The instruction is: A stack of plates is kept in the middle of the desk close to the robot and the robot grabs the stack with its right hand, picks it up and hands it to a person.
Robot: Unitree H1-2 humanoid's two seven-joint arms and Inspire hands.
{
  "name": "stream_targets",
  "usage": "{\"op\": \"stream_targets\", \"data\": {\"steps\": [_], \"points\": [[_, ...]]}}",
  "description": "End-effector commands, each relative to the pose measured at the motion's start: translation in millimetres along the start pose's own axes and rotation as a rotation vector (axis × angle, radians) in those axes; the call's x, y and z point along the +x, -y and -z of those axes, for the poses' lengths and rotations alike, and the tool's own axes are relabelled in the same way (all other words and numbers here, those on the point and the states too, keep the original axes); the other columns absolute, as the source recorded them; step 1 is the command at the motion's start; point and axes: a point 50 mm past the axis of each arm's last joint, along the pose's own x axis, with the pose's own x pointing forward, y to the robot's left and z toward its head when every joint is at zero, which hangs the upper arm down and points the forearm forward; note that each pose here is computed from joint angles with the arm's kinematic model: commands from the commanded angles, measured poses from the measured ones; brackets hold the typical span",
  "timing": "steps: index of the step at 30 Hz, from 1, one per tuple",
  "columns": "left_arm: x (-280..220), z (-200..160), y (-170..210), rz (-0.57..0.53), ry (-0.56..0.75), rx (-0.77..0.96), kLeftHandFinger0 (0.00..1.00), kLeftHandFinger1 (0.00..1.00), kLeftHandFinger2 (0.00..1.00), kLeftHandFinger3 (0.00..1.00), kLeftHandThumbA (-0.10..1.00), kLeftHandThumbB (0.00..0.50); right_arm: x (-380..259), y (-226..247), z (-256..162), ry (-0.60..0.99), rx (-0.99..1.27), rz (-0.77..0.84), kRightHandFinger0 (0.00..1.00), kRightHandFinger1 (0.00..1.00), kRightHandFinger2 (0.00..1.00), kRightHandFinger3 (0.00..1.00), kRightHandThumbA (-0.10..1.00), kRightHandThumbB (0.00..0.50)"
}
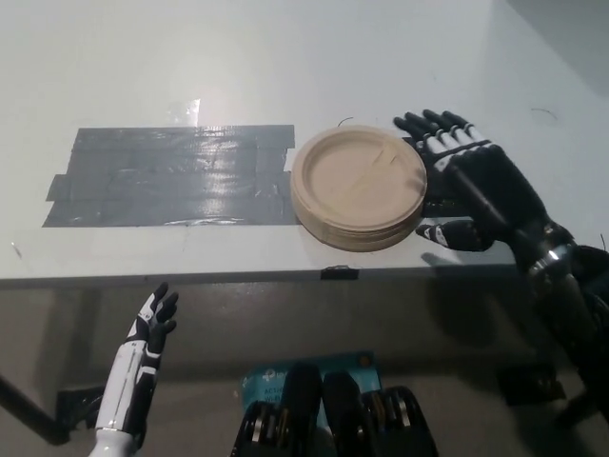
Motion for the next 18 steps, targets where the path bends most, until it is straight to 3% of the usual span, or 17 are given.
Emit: {"op": "stream_targets", "data": {"steps": [1, 18], "points": [[1, -12, -1, 0.002, 0.07, -0.002, 1.0, 1.0, 1.0, 1.0, 1.0, 0.0, 18, 14, -2, 0.074, -0.121, -0.049, 1.0, 1.0, 1.0, 1.0, 0.99, 0.496], [5, -15, 2, 0.016, 0.072, 0.008, 1.0, 1.0, 1.0, 1.0, 1.0, 0.001, 23, 1, 0, 0.075, -0.138, -0.132, 1.0, 1.0, 1.0, 1.0, 1.0, 0.5]]}}
